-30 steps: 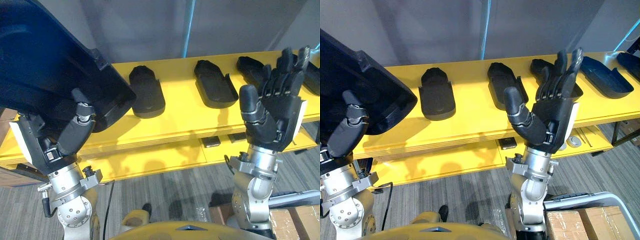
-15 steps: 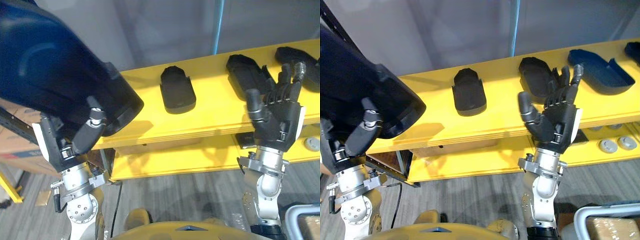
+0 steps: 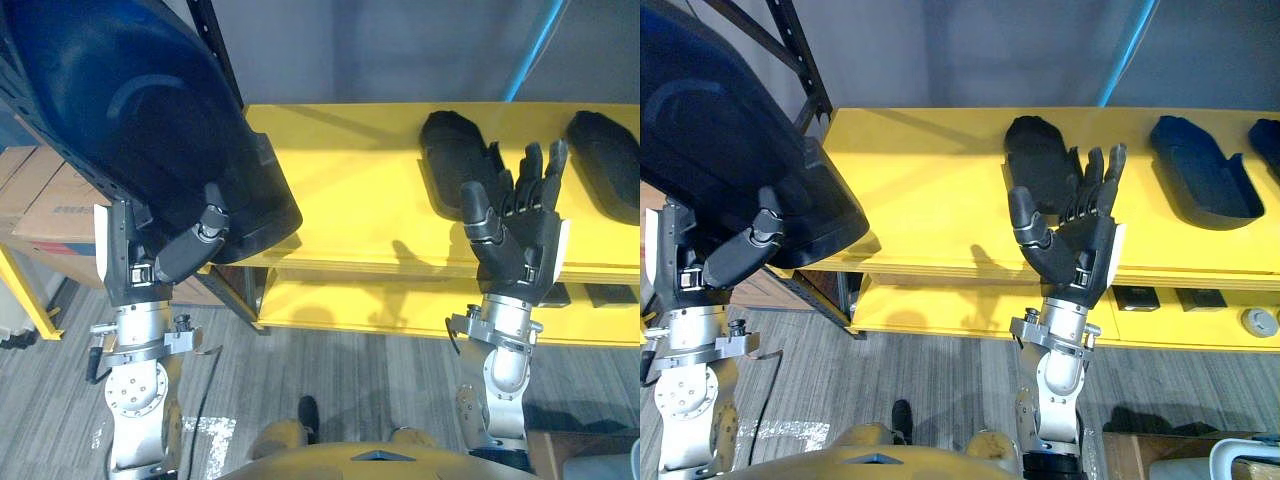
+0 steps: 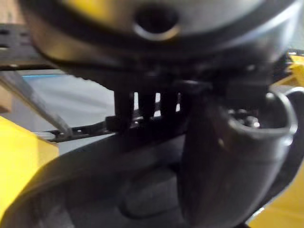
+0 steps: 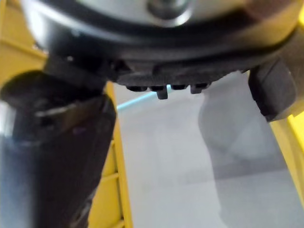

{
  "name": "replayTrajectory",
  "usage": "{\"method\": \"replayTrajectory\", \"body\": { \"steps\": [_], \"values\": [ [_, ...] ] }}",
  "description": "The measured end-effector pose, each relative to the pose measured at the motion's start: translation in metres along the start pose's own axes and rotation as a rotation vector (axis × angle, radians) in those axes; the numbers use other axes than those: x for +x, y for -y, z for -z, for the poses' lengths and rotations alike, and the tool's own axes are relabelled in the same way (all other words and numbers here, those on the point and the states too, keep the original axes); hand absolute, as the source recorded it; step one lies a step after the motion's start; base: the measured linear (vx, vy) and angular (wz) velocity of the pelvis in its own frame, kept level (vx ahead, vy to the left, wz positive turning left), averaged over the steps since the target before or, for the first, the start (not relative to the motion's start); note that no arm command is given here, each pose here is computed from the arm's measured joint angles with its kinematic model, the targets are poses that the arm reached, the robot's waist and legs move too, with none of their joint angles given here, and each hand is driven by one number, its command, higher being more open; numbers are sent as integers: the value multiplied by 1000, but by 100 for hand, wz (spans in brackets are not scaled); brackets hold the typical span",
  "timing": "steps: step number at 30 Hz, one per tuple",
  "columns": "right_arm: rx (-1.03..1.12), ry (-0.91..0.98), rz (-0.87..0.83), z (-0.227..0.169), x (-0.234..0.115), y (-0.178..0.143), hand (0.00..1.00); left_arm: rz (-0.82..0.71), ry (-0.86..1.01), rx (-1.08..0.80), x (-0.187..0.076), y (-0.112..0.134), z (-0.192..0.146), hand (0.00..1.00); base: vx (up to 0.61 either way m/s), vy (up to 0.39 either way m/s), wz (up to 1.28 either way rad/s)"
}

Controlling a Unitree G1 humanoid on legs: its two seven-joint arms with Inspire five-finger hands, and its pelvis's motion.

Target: Walk over and take three plastic housings, then place them on the shelf

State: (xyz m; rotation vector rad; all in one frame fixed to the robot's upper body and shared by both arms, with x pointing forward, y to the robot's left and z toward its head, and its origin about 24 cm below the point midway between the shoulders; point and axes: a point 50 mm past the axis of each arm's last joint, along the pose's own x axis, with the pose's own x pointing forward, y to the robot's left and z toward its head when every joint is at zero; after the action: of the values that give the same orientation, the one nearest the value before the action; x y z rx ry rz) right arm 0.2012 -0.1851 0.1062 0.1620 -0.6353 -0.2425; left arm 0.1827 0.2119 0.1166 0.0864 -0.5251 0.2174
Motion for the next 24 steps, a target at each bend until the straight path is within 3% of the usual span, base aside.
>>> {"method": "replayTrajectory", "body": {
  "steps": [4, 6, 12, 17, 24],
  "values": [
    [-119, -60, 141, 3, -4, 21, 100, 32, -51, -28, -3, 11, 5, 0, 14, 5, 17],
    [-201, -141, 273, 7, -22, 36, 100, -1, -80, -34, -10, 7, 8, 0, 9, -20, -18],
    [-374, -385, 426, 6, -83, 82, 100, 7, -150, 55, -24, -5, 11, 0, 22, 17, -40],
    [-431, -565, 455, 9, -121, 118, 100, 97, -114, 179, -3, -20, 5, 0, 47, 25, -26],
    [-372, -900, 306, 44, -161, 125, 100, 144, -32, 218, 40, -28, -10, 0, 8, 6, -11]
  ]
}}
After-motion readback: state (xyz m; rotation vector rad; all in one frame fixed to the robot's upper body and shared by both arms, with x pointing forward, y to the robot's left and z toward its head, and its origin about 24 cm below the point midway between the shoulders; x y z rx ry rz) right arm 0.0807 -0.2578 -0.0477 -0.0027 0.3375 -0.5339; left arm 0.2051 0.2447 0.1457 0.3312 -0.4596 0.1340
